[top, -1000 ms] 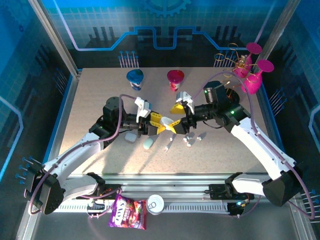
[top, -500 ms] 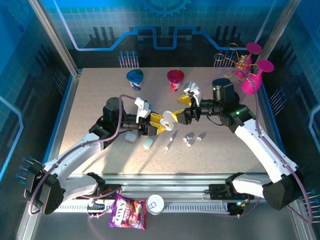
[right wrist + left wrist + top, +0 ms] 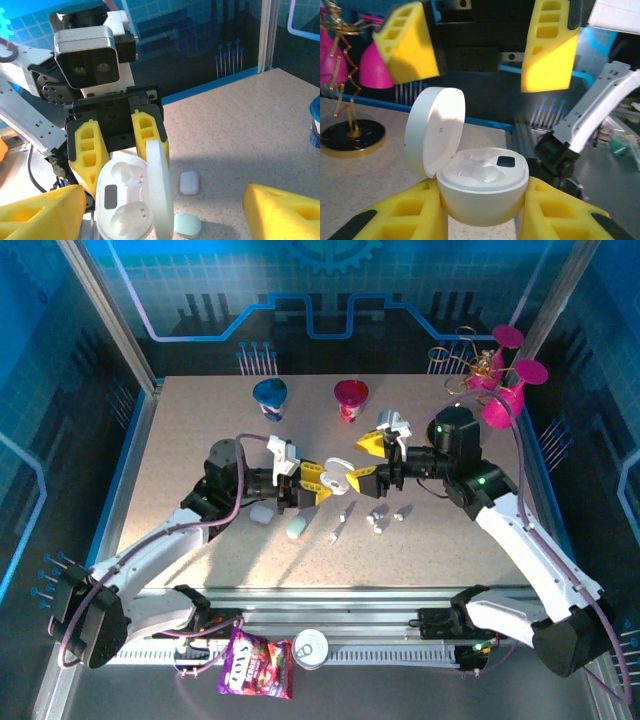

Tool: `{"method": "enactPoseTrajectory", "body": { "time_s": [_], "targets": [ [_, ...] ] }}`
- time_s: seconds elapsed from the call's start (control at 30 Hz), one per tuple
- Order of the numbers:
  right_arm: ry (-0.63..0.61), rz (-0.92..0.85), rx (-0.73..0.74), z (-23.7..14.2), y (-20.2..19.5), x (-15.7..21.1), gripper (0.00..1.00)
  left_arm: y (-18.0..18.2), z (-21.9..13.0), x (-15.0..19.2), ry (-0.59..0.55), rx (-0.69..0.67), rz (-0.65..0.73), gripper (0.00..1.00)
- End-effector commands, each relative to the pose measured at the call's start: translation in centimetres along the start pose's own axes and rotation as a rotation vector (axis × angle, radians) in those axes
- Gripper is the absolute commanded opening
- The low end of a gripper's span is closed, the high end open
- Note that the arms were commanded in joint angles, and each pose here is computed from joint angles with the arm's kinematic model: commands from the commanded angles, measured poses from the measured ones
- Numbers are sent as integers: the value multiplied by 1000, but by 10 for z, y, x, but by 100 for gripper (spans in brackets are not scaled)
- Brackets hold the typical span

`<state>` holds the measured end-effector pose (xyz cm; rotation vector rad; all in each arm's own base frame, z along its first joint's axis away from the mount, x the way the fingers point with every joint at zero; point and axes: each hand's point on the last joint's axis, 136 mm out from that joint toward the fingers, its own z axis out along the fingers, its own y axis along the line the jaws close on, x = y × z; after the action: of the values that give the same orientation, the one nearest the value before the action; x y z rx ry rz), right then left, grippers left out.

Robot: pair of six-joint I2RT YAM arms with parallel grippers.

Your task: Insert wireless bluetooth earbuds into charging case

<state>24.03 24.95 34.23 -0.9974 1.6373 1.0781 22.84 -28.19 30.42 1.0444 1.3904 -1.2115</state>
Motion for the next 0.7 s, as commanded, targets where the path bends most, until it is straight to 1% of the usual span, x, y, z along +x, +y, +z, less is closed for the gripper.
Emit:
{"method": "enactPoseTrajectory", "body": {
  "time_s": [0.0,0.07,0.17,0.23,0.37,0.5,0.67],
  "targets": [
    [-93,87,153,-12,-32,-8,82,19,-3,-9,-77,-124,104,26],
    [-122,156,268,-20,-56,1,81,34,-4,-11,-102,-198,149,25],
    [-122,240,446,-36,-87,23,81,47,-2,-12,-154,-249,224,25],
    [-83,286,560,-45,-104,49,81,54,-1,-13,-188,-264,240,24],
    [59,352,744,-64,-125,98,81,67,5,-8,-210,-280,210,24],
    [172,457,822,-73,-128,142,80,70,3,-5,-219,-297,208,24],
    [260,585,809,-69,-114,196,80,60,-3,-6,-233,-288,209,24]
  ]
}}
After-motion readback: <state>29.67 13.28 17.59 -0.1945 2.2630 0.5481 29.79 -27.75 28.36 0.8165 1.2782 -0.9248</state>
